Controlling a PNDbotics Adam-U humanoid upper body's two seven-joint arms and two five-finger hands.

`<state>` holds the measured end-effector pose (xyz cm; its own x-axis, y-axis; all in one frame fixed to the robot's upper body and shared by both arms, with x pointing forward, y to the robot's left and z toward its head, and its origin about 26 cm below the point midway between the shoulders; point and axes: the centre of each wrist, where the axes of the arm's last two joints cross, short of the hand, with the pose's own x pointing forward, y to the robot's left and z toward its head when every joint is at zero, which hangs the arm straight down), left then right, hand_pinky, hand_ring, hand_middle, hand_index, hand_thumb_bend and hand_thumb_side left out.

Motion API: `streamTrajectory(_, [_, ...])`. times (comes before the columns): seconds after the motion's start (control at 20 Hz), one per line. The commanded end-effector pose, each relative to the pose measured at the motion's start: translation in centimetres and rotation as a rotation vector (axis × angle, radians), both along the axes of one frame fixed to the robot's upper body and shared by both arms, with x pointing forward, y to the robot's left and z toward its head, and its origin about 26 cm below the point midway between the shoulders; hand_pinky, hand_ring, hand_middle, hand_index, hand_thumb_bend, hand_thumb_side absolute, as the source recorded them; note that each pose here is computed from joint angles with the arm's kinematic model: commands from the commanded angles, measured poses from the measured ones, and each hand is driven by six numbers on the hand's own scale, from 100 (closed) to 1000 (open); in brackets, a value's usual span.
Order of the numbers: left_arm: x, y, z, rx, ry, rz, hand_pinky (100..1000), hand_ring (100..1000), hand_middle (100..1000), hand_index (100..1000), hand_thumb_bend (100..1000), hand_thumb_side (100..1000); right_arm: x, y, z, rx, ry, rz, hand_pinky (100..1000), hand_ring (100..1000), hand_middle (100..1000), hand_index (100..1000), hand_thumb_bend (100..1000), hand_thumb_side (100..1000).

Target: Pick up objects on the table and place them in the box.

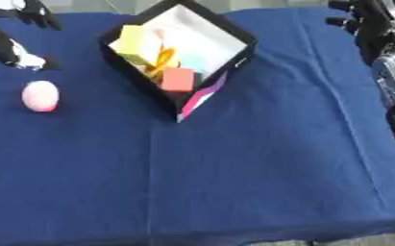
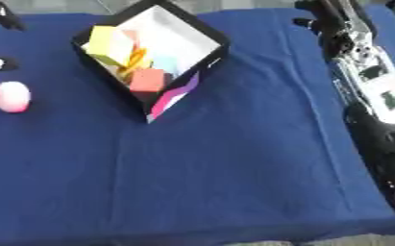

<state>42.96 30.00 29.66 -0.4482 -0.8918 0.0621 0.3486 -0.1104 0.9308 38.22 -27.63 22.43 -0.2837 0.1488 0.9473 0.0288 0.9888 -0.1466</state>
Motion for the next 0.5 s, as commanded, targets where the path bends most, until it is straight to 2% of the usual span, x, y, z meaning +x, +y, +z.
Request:
streamTrajectory(0.05, [0.1,1.0,0.5,0.039,-0.010,0.037,912,879,825,852,475,100,-0.1,-0.2,1.0,-0.009,-0.030,-0.004,826,902,821,862,145,616])
streamTrajectory(0.35, [1.0,1.4,-1.1,0.087,0.040,0.052,912,883,823,843,534,100,-0.1,-0.1,0.8,-0.006,-0.023,-0.001,826,902,821,862,145,617])
streamTrajectory(0.5, [1.4,1.4,-1.8,0.112,0.053,0.056,902,867,826,827,532,100,0.0,0.0,0.8,-0.005,-0.022,0.003,826,902,821,862,137,621])
